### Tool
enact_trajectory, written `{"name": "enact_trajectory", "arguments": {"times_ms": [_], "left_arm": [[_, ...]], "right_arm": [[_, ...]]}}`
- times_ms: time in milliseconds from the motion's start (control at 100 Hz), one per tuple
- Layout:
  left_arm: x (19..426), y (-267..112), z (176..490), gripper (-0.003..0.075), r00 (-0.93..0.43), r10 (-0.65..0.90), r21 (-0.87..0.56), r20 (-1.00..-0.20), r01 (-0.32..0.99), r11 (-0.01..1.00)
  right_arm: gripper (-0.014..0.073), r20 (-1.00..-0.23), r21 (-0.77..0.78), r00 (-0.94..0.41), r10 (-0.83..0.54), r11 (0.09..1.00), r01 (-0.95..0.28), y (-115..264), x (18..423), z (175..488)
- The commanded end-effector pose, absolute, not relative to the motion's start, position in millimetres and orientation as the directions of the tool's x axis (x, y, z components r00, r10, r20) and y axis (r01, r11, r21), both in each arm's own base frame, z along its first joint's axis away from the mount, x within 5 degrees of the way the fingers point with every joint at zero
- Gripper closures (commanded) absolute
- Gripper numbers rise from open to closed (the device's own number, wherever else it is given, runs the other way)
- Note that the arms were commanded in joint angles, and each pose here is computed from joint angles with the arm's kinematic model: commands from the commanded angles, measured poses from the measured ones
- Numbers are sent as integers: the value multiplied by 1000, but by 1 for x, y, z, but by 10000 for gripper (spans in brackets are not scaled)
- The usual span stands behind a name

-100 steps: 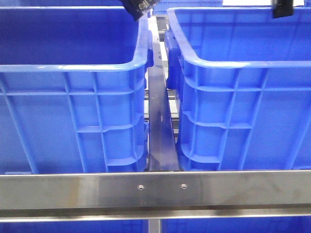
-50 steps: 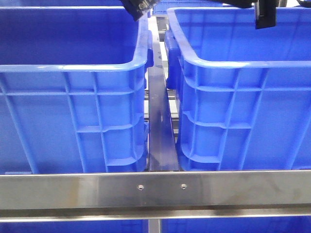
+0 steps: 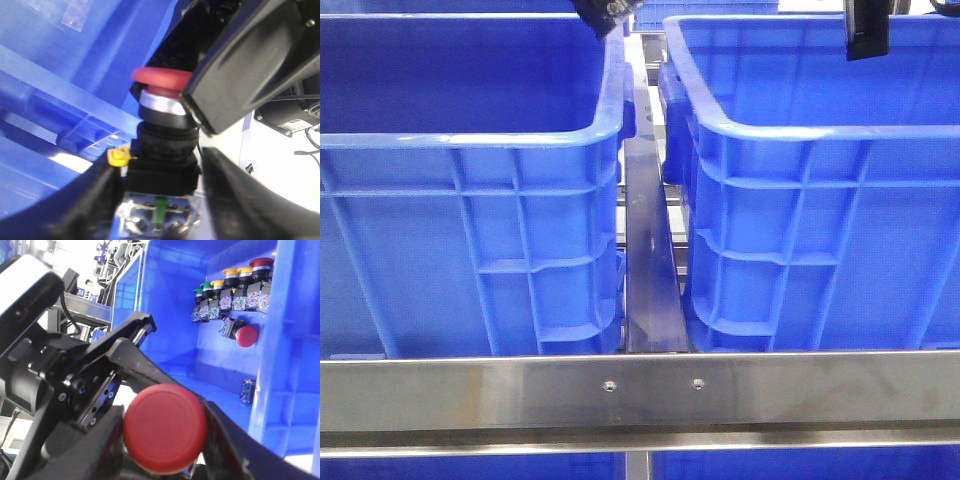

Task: Pick red and yellow buttons and place in box
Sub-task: 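Grasp the red button's cap with the right gripper, left gripper releases, then move the red button into the empty crate with the right gripper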

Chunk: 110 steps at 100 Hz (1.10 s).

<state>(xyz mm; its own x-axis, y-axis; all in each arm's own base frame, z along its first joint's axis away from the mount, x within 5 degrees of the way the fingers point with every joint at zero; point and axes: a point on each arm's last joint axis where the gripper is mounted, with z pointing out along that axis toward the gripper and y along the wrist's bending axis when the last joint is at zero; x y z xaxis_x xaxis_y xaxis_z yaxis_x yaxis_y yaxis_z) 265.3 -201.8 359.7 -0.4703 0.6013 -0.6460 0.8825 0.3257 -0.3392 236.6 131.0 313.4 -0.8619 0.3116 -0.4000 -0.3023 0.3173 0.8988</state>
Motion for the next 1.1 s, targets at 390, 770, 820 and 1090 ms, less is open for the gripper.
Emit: {"name": "enact_trajectory", "arguments": {"times_ms": [390,770,820,1090], "left_arm": [[249,-202,387,164,-443,560,-355,-700,896,266],[249,-202,387,164,-444,562,-357,-698,896,263],[249,-202,387,164,-444,562,-357,-698,896,263],[249,-202,387,164,-444,561,-357,-699,896,264]], "right_arm": [[333,-428,900,-831,356,247,-359,117,239,336],[333,-483,874,-722,496,321,-364,45,254,338],[333,-514,855,-685,516,369,-364,35,257,337],[333,-726,665,-479,493,681,-307,7,275,335]]}}
